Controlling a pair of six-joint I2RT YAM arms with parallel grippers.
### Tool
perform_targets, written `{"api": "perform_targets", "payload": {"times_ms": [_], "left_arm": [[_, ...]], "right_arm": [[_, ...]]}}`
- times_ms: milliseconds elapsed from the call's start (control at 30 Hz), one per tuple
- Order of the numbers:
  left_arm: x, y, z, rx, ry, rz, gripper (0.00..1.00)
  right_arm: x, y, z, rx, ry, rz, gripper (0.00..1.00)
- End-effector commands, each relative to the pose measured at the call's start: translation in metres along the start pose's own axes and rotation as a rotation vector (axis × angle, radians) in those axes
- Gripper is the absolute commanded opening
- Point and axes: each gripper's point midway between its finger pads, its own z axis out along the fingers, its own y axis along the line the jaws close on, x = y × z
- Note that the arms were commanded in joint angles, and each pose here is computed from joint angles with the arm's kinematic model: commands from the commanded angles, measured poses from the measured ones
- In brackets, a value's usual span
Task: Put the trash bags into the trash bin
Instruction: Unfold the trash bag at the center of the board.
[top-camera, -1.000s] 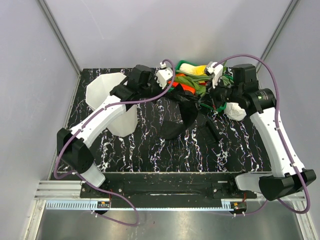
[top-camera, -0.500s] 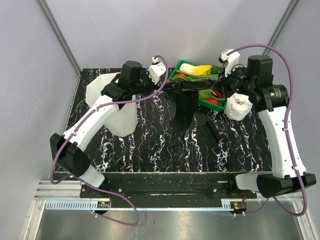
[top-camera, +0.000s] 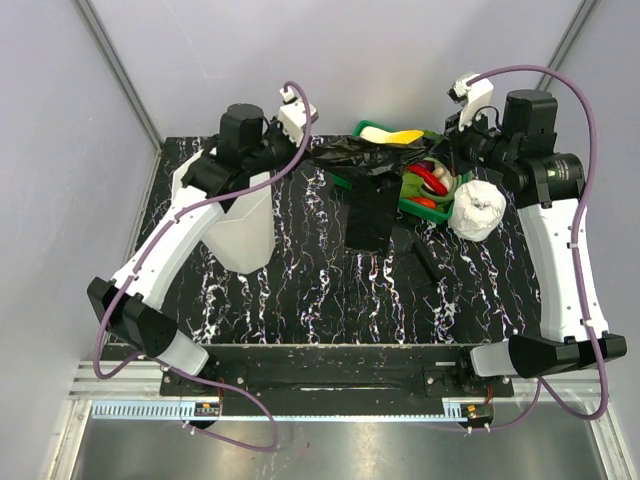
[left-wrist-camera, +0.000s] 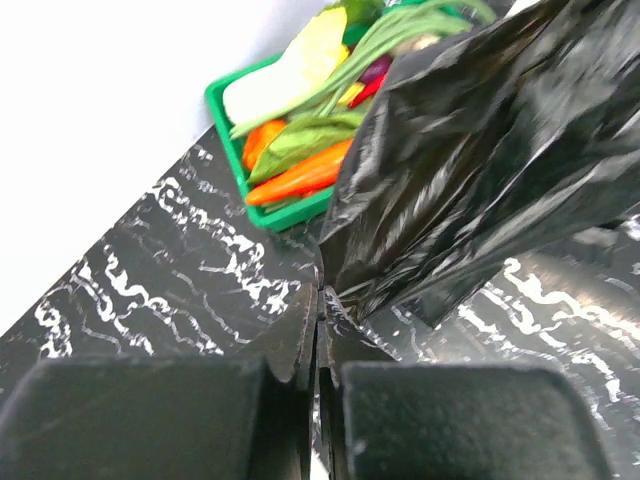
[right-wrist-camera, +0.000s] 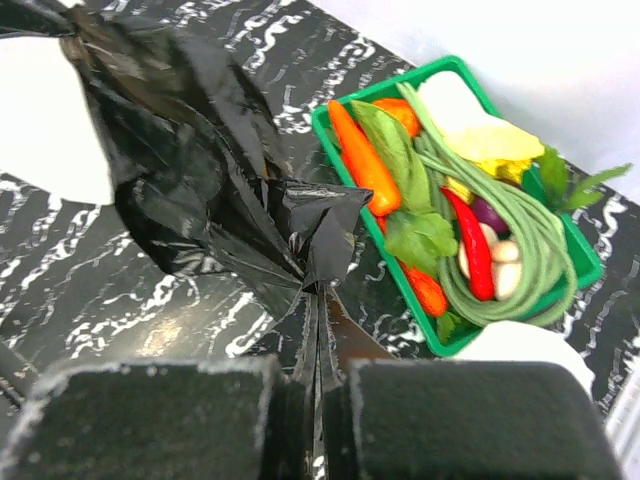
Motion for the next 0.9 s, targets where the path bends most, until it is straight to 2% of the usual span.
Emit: {"api": "perform_targets", "payload": {"times_ms": [0, 133, 267, 433, 633, 867], "left_arm": [[-0.06, -0.026, -0.021, 0.146, -0.161, -0.114, 0.0], [-0.076, -0.04, -0.018, 0.226, -0.183, -0.185, 0.0], [-0.087, -0.045, -0.013, 0.23, -0.198, -0.166, 0.0], [-0.098, -0.049, -0.017, 0.253, -0.225, -0.131, 0.0], [-0.091, -0.061, -0.017, 0.292, -0.202, -0.061, 0.0], [-0.083, -0.085, -0.018, 0.381, -0.188, -0.06, 0.0]], "right_arm": [[-0.015, 0.024, 0.004, -0.146, -0.063, 0.031, 0.01], [0.004, 0.058, 0.015, -0.291, -0.024, 0.023, 0.05], [0.028, 0.089, 0.02, -0.381, 0.023, 0.001, 0.13], [0.052, 0.106, 0.018, -0.451, 0.067, 0.01, 0.46], [0.032, 0.099, 0.004, -0.385, 0.013, -0.033, 0.73], [0.012, 0.08, 0.017, -0.286, -0.038, -0.049, 0.8]]}}
